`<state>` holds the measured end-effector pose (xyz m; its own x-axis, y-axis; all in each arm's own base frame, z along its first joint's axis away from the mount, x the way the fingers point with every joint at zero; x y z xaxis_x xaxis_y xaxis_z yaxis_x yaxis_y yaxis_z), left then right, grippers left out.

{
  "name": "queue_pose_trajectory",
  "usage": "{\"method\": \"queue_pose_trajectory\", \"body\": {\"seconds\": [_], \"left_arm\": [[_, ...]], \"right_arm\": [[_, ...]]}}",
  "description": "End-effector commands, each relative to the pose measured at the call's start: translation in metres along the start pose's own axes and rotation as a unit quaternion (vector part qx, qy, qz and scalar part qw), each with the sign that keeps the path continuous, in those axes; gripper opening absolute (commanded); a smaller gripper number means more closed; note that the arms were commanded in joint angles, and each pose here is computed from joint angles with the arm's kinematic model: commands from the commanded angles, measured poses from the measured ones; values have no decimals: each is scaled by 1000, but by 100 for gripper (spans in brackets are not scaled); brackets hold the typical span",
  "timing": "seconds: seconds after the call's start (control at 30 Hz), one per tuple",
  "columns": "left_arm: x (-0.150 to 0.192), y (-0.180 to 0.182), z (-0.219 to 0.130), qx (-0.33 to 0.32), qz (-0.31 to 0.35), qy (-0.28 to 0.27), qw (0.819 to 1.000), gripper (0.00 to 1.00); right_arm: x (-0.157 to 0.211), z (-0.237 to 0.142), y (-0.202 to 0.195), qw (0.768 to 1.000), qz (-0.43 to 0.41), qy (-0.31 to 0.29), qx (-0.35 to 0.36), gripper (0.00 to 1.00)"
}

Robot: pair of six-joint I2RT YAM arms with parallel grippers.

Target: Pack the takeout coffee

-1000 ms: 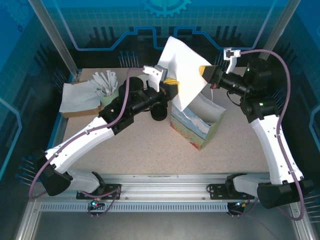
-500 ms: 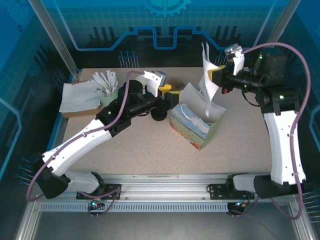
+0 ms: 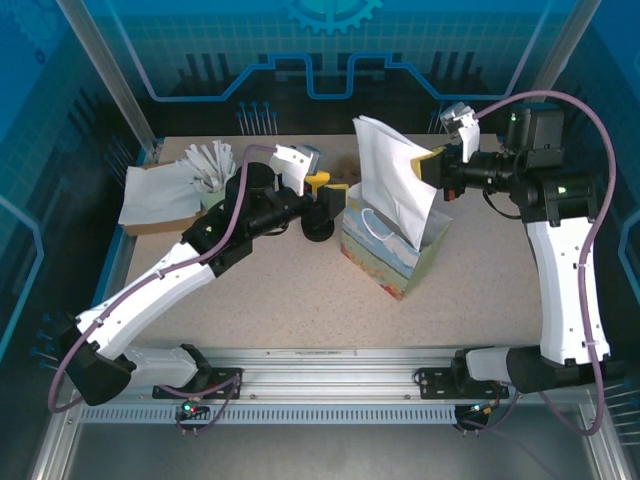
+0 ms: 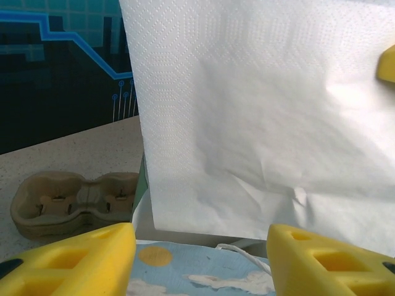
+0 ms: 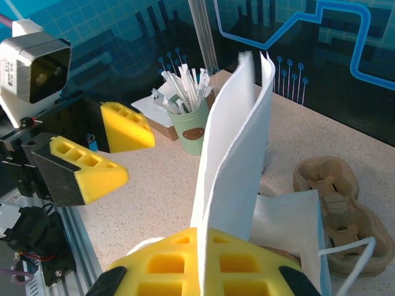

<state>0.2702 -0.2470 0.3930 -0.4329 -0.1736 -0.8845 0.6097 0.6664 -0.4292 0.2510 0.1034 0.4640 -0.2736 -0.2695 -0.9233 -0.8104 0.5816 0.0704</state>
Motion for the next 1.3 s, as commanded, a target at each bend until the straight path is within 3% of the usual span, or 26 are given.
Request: {"method": "queue_pose_trajectory", "body": {"seconds": [0.0,0.37,0.63,0.77,0.87,1.0,1.07,1.17,1.27], "left_arm": [[0,0,-8,3,9,-2,1000,60],[3,4,-14,-4,12,-5,1000,60],[10,17,-16,-31,2,-10,999,61],[18,25,-18,-44,-6,-9,999,61],[26,32,-20,-58,-8,-1,998,61],[37,54,-25,-98,-27,9,995,62],[41,65,-31,-115,-45,7,992,63],[46,83,-45,-145,-64,-7,987,64],[56,116,-66,-214,-82,-34,973,71]], "right_arm": [[7,2,-3,1000,4,10,-4,0],[30,33,-42,999,-6,42,34,0],[62,41,-47,995,7,76,60,3],[80,43,-31,995,22,83,50,13],[90,36,-24,993,33,88,77,33],[73,16,-19,989,38,57,129,54],[63,5,-19,986,40,41,160,58],[57,-14,-31,968,50,25,247,62],[70,-37,-61,927,80,21,367,71]]}}
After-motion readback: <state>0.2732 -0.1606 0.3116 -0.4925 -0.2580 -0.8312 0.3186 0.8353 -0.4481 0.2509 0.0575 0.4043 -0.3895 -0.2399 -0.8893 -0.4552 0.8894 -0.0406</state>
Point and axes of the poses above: each hand's point on the last joint's axis, 136 mm out from that joint toward the fingers, its own z axis out along the fingers, its own y axis along the line the jaws close on, x = y × z, the point moved 6 cm from there along -z, back along the fingers, and after that the axes turned 9 degrees about -z, right-handed, at the moved point
